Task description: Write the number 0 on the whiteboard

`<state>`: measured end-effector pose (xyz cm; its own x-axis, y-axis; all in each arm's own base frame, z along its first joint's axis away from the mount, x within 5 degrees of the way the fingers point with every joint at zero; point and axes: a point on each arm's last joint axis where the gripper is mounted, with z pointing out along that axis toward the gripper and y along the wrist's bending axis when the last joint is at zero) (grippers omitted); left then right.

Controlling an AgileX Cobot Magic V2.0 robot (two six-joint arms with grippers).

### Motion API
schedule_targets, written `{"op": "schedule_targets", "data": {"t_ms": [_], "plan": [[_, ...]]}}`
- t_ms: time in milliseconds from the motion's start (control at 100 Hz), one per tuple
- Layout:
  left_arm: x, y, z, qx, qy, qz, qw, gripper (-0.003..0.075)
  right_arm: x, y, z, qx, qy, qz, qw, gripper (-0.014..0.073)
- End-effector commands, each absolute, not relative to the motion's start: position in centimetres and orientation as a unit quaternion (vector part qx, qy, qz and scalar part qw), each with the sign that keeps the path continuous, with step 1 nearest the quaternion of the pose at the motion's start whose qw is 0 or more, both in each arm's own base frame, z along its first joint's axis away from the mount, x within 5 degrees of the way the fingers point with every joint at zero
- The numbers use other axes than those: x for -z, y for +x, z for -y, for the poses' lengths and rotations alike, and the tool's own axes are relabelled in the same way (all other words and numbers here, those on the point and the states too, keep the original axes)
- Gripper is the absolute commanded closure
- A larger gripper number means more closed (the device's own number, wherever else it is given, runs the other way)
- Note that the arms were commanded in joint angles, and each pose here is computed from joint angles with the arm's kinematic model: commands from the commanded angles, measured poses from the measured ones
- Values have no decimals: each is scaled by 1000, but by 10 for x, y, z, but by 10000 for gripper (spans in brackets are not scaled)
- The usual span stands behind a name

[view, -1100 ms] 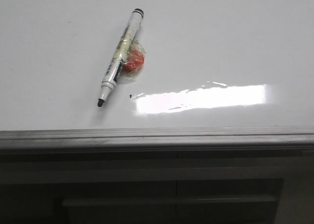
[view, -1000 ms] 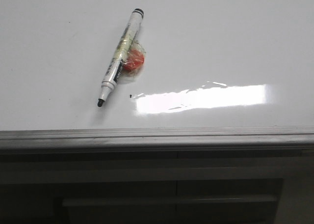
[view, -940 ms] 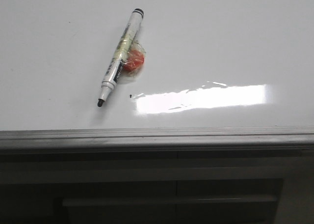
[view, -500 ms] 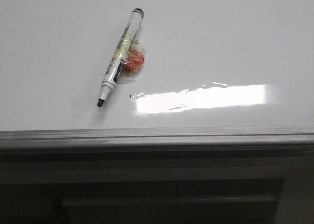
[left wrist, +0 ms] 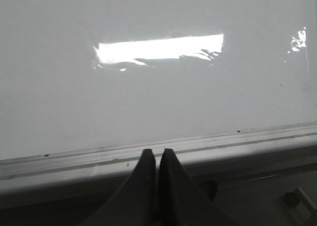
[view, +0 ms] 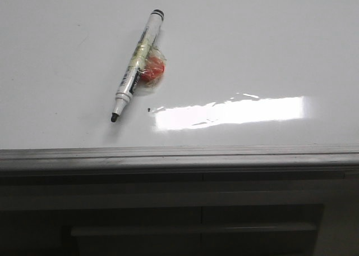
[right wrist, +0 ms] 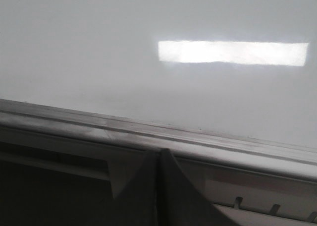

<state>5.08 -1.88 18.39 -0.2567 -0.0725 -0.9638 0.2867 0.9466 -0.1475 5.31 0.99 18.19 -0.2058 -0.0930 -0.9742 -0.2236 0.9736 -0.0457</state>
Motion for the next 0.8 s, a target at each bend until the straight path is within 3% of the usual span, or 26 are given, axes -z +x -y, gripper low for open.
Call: {"op": "schedule_targets", "data": {"t_ms": [0, 120, 250, 420, 530, 690, 790], "plan": [[-185, 51, 20, 193, 29, -744, 639, 740, -189, 54, -11, -58, -103, -735, 668, 664], [-192, 50, 25, 375, -127, -708, 585, 740, -210, 53, -14, -131, -54, -658, 740, 664], [-196, 50, 25, 460, -212, -670, 542, 740, -223, 51, -10, -201, 19, -602, 773, 664], [-201, 49, 25, 467, -216, -661, 546, 739, -232, 49, -8, -226, 46, -579, 782, 662], [-225, 43, 28, 427, -118, -670, 595, 705, -243, 46, -10, -231, 38, -602, 763, 623], [-274, 33, 40, 344, 80, -691, 631, 482, -255, 44, -13, -224, 18, -639, 735, 316], [-302, 42, 47, 316, 136, -712, 612, 366, -257, 47, -14, -222, 16, -659, 719, 147]]}}
